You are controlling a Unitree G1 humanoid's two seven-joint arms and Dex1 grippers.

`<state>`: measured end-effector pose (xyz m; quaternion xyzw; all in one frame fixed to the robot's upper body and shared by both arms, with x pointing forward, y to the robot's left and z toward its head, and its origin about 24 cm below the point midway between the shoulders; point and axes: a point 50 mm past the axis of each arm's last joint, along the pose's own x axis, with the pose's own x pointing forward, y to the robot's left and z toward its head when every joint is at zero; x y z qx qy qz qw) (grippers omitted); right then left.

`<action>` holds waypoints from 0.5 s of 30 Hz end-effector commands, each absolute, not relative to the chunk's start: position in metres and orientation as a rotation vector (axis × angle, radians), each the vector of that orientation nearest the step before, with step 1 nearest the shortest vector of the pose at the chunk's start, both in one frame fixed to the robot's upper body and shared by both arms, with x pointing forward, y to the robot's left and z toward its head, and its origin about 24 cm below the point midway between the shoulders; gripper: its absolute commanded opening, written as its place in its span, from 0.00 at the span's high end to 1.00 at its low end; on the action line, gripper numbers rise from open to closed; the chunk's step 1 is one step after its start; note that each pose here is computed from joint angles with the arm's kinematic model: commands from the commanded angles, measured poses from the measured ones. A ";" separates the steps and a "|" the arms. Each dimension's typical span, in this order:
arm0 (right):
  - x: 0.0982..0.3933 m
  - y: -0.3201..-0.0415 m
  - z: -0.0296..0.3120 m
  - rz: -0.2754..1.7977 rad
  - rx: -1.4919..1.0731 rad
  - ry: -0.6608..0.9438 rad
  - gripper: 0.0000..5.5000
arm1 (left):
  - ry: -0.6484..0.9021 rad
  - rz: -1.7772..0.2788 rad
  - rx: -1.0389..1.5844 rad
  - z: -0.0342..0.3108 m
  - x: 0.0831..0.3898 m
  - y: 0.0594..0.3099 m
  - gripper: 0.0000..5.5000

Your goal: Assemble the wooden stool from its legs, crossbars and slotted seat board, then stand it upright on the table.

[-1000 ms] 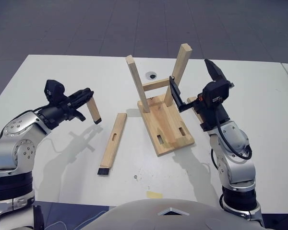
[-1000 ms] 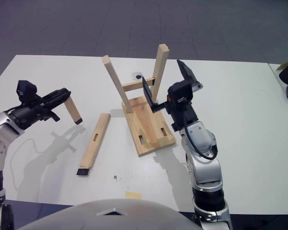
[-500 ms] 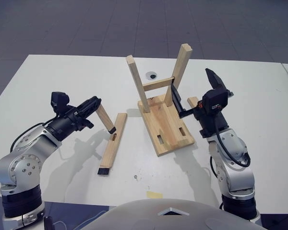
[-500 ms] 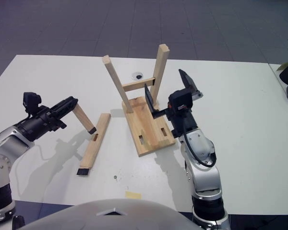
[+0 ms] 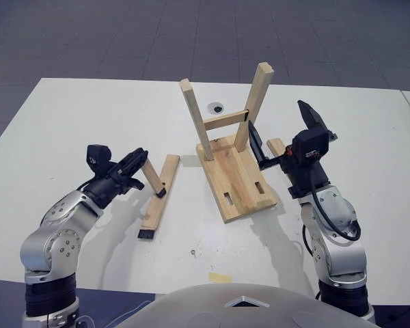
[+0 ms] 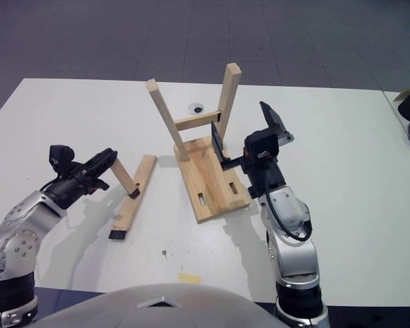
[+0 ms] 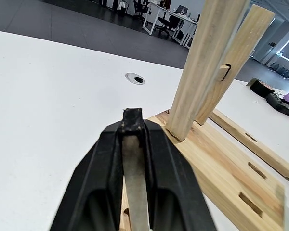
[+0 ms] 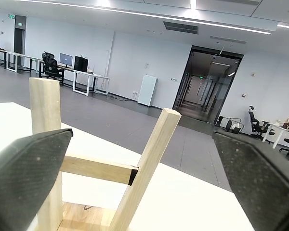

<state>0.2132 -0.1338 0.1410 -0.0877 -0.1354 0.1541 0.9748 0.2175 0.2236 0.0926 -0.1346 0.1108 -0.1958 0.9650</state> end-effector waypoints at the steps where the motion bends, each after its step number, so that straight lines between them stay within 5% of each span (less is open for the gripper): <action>1: 0.214 -0.132 0.144 0.320 -0.180 -0.278 0.02 | 0.259 -0.326 -0.225 0.080 0.221 0.225 0.92; 9: 0.215 -0.130 0.143 0.327 -0.180 -0.279 0.02 | 0.116 -0.295 -0.298 0.109 0.235 0.226 0.92; 15: 0.217 -0.128 0.142 0.337 -0.184 -0.281 0.02 | 0.116 -0.272 -0.326 0.099 0.237 0.215 0.92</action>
